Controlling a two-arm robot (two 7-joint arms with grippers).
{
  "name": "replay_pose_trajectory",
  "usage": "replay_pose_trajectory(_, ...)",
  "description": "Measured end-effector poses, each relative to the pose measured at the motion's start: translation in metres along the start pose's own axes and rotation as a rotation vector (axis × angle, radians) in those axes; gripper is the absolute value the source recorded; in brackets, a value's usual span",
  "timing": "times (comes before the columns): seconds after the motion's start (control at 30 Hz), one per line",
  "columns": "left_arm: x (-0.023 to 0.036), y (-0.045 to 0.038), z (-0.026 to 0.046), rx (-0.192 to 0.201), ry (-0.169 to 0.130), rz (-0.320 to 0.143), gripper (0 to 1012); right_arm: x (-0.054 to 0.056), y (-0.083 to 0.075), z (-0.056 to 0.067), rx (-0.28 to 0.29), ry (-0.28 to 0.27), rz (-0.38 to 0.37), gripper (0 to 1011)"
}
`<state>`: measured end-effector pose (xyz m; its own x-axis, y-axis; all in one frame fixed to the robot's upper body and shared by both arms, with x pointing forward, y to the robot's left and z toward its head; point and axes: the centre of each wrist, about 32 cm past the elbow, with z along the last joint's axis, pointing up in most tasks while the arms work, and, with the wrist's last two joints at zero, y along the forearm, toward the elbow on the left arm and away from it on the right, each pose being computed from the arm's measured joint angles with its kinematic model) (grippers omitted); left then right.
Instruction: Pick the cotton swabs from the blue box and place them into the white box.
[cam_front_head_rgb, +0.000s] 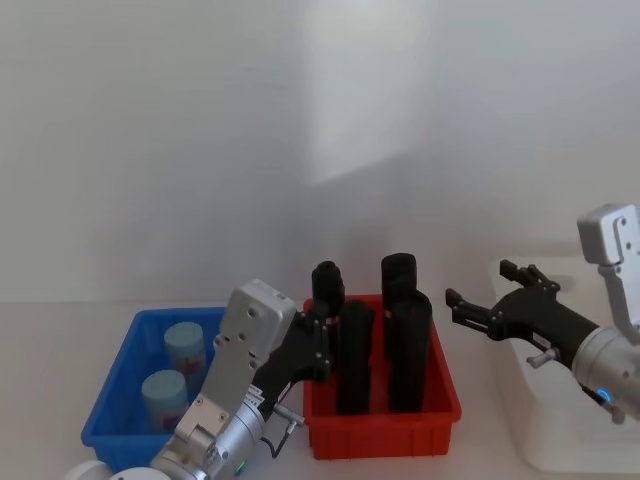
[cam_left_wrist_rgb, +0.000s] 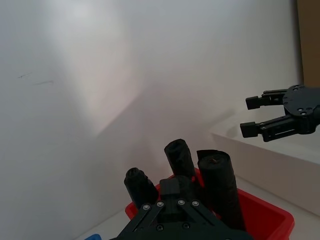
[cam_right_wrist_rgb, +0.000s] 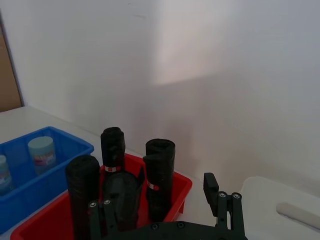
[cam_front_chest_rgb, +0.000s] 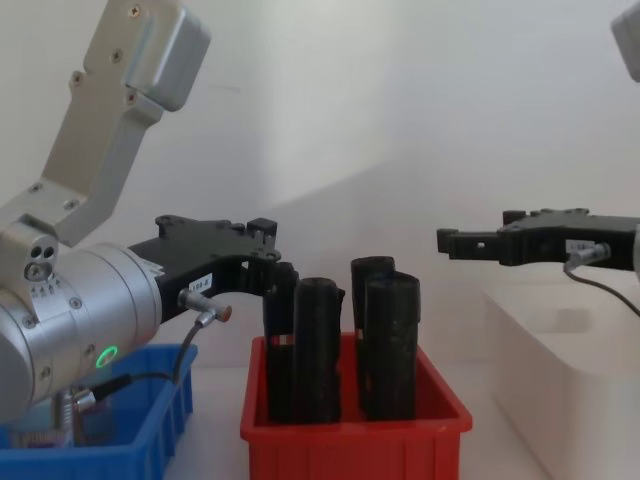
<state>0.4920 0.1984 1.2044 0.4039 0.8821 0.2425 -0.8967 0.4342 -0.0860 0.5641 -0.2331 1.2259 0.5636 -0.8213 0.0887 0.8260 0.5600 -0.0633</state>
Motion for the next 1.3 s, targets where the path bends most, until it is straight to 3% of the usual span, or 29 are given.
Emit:
replay_pose_trajectory(0.27, 0.0000, 0.0000, 0.0000, 0.000, 0.000, 0.000, 0, 0.018, 0.014, 0.011, -0.079, 0.041, 0.131, 1002)
replay_pose_trajectory(0.73, 0.0000, 0.0000, 0.0000, 0.000, 0.000, 0.000, 0, 0.041, 0.016, 0.023, -0.221, 0.111, 0.330, 1002)
replay_pose_trajectory(1.03, 0.0000, 0.0000, 0.0000, 0.000, 0.000, 0.000, 0, 0.049, 0.021, 0.024, -0.278, 0.106, 0.368, 1002)
replay_pose_trajectory(1.3, 0.0000, 0.0000, 0.0000, 0.000, 0.000, 0.000, 0, 0.052, 0.030, 0.020, -0.293, 0.092, 0.376, 1002)
